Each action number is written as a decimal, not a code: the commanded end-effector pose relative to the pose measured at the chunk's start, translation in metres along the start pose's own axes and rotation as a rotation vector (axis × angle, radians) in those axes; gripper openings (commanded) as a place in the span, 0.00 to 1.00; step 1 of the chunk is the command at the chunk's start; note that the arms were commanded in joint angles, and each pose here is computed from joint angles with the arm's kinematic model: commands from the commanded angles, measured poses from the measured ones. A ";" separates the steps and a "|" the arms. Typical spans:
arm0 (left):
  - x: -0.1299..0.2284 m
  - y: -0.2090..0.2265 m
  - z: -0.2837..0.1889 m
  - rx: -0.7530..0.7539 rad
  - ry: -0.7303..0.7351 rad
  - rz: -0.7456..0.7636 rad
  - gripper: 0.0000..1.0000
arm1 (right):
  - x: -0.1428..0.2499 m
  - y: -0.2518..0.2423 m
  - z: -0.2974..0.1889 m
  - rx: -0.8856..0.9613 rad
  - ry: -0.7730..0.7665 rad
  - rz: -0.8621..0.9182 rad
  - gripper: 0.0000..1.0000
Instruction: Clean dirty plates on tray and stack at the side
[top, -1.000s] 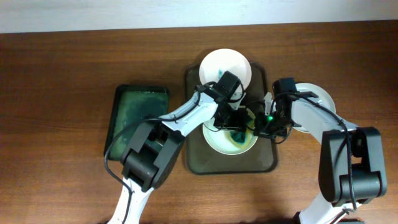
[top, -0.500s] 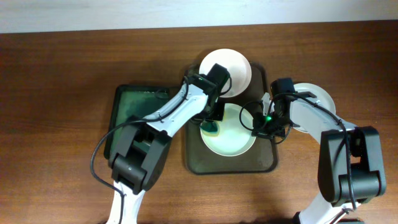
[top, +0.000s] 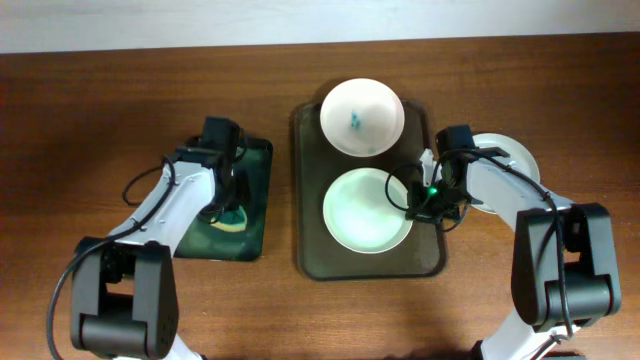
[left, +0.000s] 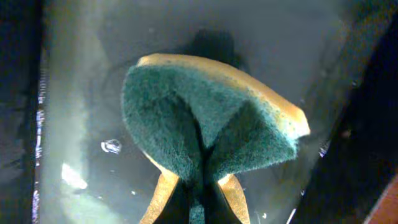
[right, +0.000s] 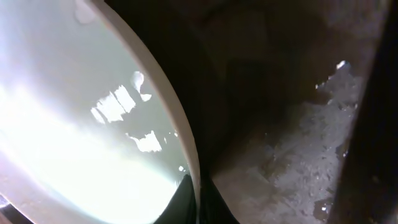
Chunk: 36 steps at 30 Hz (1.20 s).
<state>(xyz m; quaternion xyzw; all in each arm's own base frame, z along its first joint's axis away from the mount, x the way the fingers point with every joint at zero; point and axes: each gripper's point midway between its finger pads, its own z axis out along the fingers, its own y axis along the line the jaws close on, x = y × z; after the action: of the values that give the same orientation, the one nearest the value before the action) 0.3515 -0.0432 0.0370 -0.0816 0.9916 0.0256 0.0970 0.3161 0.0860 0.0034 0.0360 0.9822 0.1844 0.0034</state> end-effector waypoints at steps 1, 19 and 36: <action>-0.011 -0.010 -0.018 0.071 -0.042 0.018 0.23 | -0.006 -0.005 0.005 0.028 -0.017 -0.040 0.04; -0.032 -0.014 -0.114 0.183 -0.267 0.007 0.99 | -0.019 0.042 -0.216 0.966 -0.830 -0.225 0.04; -0.032 -0.014 -0.114 0.183 -0.267 0.008 0.99 | 0.019 0.119 -0.233 1.126 -1.038 -0.486 0.04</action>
<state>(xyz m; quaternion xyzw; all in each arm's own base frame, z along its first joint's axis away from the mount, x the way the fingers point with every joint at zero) 0.3608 -0.0599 0.1445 -0.0665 0.9717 -0.0482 0.2216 0.3014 0.1153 0.2491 -0.1207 0.7910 -0.3825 0.4619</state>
